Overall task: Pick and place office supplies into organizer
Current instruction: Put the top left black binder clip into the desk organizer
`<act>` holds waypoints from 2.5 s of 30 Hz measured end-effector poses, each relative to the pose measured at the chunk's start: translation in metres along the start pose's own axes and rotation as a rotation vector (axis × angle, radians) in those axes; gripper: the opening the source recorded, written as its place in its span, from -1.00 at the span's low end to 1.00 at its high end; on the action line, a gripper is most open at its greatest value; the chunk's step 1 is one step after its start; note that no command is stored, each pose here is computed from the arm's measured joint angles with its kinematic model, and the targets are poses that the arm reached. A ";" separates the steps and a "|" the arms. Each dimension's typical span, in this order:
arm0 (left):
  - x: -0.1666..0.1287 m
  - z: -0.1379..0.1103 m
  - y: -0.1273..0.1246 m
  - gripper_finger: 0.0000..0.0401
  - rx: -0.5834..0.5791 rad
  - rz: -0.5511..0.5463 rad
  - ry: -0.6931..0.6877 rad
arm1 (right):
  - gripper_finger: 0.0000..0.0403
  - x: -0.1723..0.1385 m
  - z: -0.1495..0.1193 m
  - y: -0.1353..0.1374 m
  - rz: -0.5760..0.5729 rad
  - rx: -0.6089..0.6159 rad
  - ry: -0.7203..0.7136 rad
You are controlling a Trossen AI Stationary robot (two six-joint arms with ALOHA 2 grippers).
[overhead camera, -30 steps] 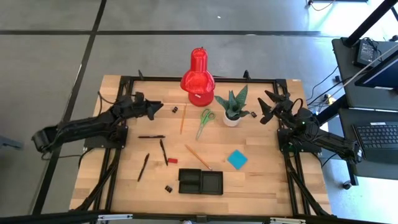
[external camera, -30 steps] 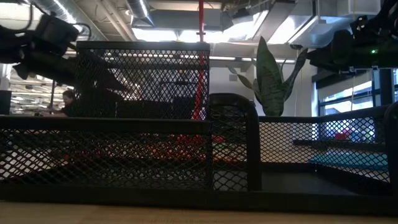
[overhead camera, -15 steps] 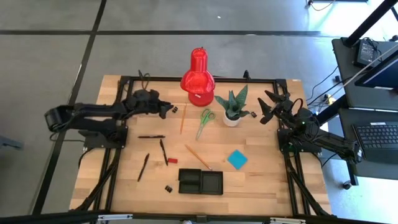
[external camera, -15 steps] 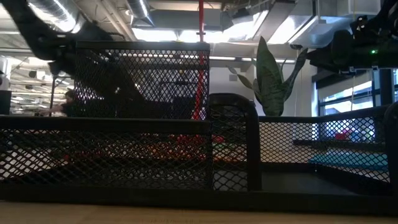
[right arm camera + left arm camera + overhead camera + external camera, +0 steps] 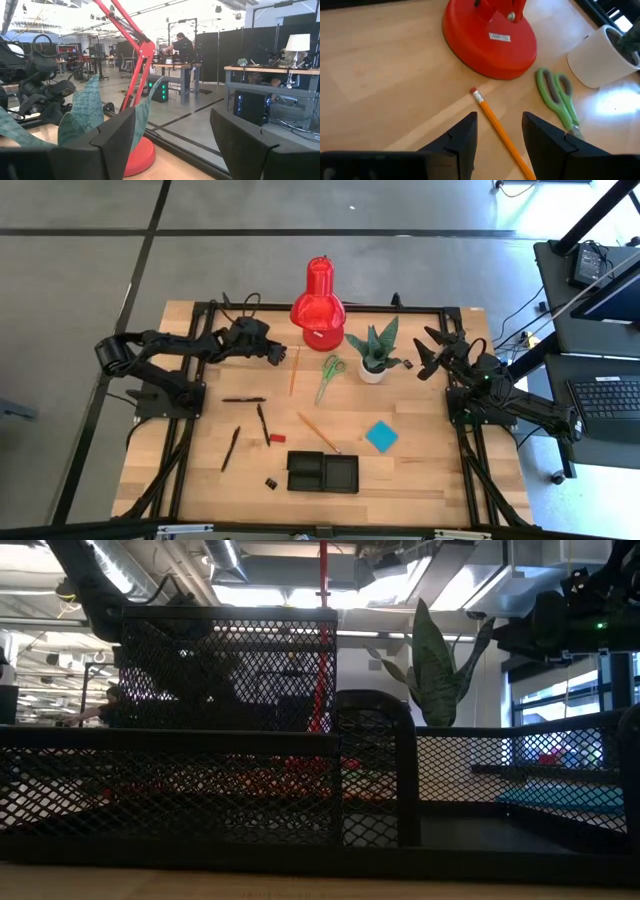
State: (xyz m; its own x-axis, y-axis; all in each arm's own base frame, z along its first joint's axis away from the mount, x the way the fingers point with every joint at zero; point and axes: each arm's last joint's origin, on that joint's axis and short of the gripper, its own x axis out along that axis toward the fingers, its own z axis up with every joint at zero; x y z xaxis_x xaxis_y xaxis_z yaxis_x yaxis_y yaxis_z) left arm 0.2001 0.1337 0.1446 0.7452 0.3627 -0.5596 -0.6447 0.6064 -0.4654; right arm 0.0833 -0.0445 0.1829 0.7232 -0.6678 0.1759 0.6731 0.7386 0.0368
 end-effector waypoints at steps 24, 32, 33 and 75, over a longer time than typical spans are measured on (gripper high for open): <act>0.017 -0.021 0.015 -0.29 -0.020 0.119 0.137 | 0.29 0.000 -0.002 0.000 0.001 -0.007 0.022; 0.018 -0.021 0.015 -0.30 -0.020 0.121 0.140 | 0.29 0.000 -0.002 0.000 0.001 -0.008 0.024; 0.018 -0.021 0.015 -0.31 -0.019 0.121 0.140 | 0.29 0.000 -0.002 0.000 0.001 -0.009 0.024; -0.018 0.022 -0.043 -0.99 0.340 -0.219 -0.131 | 0.29 0.000 -0.005 0.000 0.002 -0.019 0.049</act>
State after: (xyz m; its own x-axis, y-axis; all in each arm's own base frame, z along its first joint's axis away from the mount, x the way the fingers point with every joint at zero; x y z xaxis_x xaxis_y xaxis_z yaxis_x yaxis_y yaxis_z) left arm 0.2184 0.1172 0.1899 0.8878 0.2733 -0.3702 -0.3924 0.8700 -0.2987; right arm 0.0841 -0.0448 0.1781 0.7309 -0.6705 0.1272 0.6743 0.7383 0.0174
